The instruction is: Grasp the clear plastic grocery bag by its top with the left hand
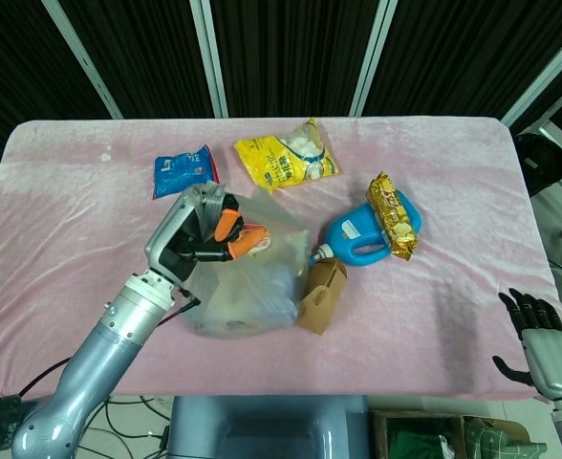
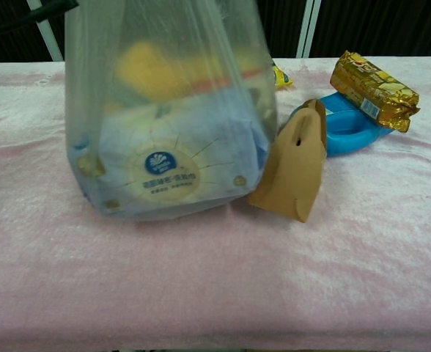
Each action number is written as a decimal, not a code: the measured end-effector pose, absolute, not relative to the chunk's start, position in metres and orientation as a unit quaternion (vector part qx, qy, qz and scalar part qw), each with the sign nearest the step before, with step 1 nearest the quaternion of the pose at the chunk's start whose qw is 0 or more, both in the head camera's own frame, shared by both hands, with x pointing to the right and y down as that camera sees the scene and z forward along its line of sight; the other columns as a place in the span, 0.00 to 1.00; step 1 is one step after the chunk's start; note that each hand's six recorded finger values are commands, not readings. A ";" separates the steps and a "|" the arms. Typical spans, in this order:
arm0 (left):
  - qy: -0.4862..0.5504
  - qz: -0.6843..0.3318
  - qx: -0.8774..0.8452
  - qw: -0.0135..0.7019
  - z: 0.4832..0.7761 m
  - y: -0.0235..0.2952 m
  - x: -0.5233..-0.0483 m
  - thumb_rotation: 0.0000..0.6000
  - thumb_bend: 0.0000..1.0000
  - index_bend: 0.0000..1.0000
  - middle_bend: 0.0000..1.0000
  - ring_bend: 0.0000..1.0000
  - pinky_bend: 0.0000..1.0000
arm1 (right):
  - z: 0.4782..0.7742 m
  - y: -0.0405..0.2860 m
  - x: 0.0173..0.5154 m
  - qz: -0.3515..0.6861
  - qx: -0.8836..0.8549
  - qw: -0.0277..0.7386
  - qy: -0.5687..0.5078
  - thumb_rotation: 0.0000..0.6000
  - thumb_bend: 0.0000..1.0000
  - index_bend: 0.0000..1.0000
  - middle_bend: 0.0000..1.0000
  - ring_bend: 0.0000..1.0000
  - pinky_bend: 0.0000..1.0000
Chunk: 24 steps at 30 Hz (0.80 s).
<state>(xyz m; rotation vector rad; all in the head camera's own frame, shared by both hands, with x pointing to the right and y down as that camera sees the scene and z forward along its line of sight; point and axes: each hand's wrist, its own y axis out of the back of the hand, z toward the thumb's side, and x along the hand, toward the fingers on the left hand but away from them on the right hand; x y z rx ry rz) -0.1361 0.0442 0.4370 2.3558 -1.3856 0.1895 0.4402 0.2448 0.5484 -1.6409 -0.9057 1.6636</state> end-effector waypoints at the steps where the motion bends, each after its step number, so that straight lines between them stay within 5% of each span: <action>1: -0.494 0.067 0.844 0.197 0.432 0.041 -0.130 1.00 0.26 0.86 1.00 1.00 0.97 | 0.548 0.245 0.440 0.631 -0.622 0.312 -0.343 1.00 0.20 0.00 0.00 0.00 0.03; 14: -0.493 0.045 0.857 0.145 0.377 0.016 -0.076 1.00 0.26 0.86 1.00 1.00 0.97 | 0.549 0.245 0.441 0.631 -0.623 0.309 -0.344 1.00 0.20 0.00 0.00 0.00 0.03; 24: -0.521 0.042 0.839 0.150 0.370 0.006 -0.076 1.00 0.26 0.86 1.00 1.00 0.97 | 0.549 0.245 0.440 0.630 -0.624 0.308 -0.344 1.00 0.20 0.00 0.00 0.00 0.03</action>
